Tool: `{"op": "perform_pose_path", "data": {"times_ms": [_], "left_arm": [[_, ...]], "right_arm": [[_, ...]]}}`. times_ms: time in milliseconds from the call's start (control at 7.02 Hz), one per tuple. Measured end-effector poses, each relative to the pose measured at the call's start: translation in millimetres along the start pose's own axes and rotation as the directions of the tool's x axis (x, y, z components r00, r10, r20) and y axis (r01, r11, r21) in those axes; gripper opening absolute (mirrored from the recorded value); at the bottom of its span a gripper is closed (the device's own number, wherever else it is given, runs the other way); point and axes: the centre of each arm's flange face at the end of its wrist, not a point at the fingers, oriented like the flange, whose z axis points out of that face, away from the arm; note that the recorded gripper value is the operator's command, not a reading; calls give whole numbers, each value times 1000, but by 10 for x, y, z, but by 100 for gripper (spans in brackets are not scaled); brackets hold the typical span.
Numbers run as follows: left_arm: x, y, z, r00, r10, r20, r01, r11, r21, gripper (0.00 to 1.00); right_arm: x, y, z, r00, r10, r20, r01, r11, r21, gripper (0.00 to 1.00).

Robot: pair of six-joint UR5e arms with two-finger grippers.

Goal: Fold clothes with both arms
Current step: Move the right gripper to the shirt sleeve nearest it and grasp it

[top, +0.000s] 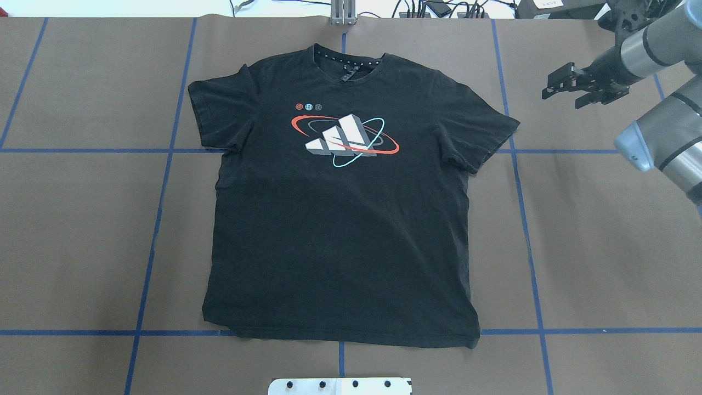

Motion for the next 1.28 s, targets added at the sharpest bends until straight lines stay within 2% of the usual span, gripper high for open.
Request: {"op": "perform_pose_path", "data": {"times_ms": [285, 427, 712, 997, 1282], "left_arm": [[32, -24, -24, 1000, -28, 0, 28, 1000, 7, 100], [33, -26, -25, 999, -32, 1, 32, 999, 7, 100], [37, -29, -29, 999, -37, 2, 37, 999, 8, 100], [37, -29, -29, 999, -38, 2, 38, 999, 8, 100], [38, -30, -30, 999, -37, 2, 37, 999, 8, 100]], "right_arm": [[-208, 130, 249, 999, -33, -1, 33, 999, -13, 77], [-301, 164, 355, 999, -48, -9, 48, 999, -9, 78], [-365, 157, 566, 998, -59, -36, 58, 998, -11, 72], [-277, 126, 734, 996, -52, -76, 52, 999, -6, 56], [-296, 124, 810, 994, -49, -96, 50, 999, 3, 47]]}}
